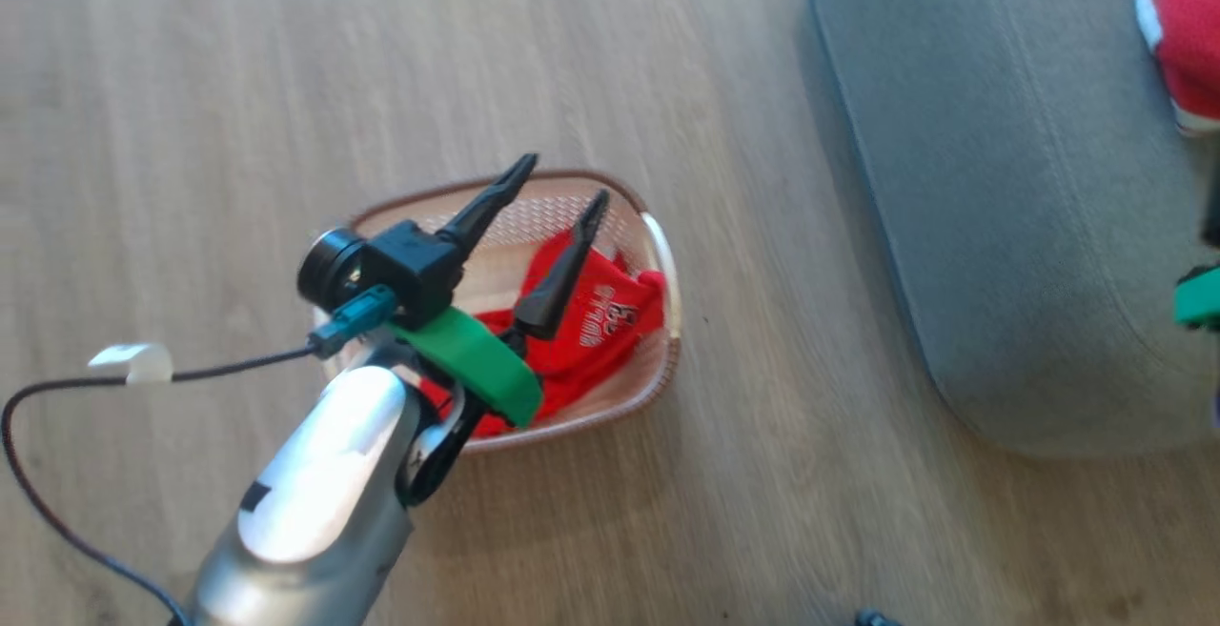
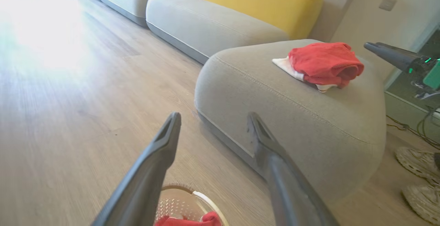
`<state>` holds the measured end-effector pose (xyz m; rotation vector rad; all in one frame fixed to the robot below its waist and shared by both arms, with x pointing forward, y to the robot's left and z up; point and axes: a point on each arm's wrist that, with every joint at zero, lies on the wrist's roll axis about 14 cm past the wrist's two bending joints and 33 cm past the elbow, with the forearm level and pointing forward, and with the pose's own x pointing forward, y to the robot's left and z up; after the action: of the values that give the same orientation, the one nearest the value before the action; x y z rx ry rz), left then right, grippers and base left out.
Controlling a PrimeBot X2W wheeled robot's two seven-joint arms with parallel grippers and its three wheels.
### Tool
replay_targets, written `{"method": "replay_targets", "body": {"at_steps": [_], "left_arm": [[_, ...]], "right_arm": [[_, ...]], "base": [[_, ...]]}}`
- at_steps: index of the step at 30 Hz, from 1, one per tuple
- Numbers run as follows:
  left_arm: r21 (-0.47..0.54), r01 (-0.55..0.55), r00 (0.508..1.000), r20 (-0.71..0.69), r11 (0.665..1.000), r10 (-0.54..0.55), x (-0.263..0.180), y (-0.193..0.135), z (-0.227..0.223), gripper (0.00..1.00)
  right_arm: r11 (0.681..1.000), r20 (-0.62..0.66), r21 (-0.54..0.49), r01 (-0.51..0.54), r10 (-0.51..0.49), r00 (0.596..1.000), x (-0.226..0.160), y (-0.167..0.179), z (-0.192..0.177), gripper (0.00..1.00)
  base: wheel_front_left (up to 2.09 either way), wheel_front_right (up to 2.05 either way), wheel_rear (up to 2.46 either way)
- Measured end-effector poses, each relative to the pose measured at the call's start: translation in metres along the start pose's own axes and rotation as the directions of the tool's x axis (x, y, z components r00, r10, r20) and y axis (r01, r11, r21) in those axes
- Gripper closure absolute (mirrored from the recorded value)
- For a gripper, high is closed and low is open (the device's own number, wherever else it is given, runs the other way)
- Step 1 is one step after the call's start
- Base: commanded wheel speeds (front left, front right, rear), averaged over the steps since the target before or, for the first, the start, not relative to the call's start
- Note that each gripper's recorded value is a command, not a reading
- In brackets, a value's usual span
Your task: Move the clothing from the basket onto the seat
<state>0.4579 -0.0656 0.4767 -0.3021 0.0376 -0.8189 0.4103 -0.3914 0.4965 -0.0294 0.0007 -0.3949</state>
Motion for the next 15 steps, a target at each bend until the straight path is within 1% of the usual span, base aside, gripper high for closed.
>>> {"method": "replay_targets", "body": {"at_steps": [3,7,12,15], "left_arm": [[0.03,-0.084,0.996,0.019,0.996,0.083,-0.015,0.017,0.013,0.0],[0.054,-0.194,0.981,0.038,0.979,0.192,-0.041,0.035,0.026,0.0],[0.076,-0.326,0.945,0.061,0.942,0.322,-0.076,0.057,0.038,0.0],[0.088,-0.402,0.915,0.081,0.911,0.396,-0.097,0.067,0.046,0.0]], "right_arm": [[0.996,0.038,0.02,-0.082,0.081,0.996,-0.007,0.031,0.009,0.0],[0.982,0.086,0.049,-0.183,0.178,0.98,-0.015,0.069,0.022,0.0],[0.955,0.12,0.063,-0.289,0.28,0.952,-0.025,0.105,0.035,0.0],[0.935,0.128,0.07,-0.347,0.336,0.933,-0.035,0.125,0.038,0.0]], "base": [[0.0,0.0,0.0],[0.0,0.0,0.0],[0.0,0.0,0.0],[0.0,0.0,0.0]]}}
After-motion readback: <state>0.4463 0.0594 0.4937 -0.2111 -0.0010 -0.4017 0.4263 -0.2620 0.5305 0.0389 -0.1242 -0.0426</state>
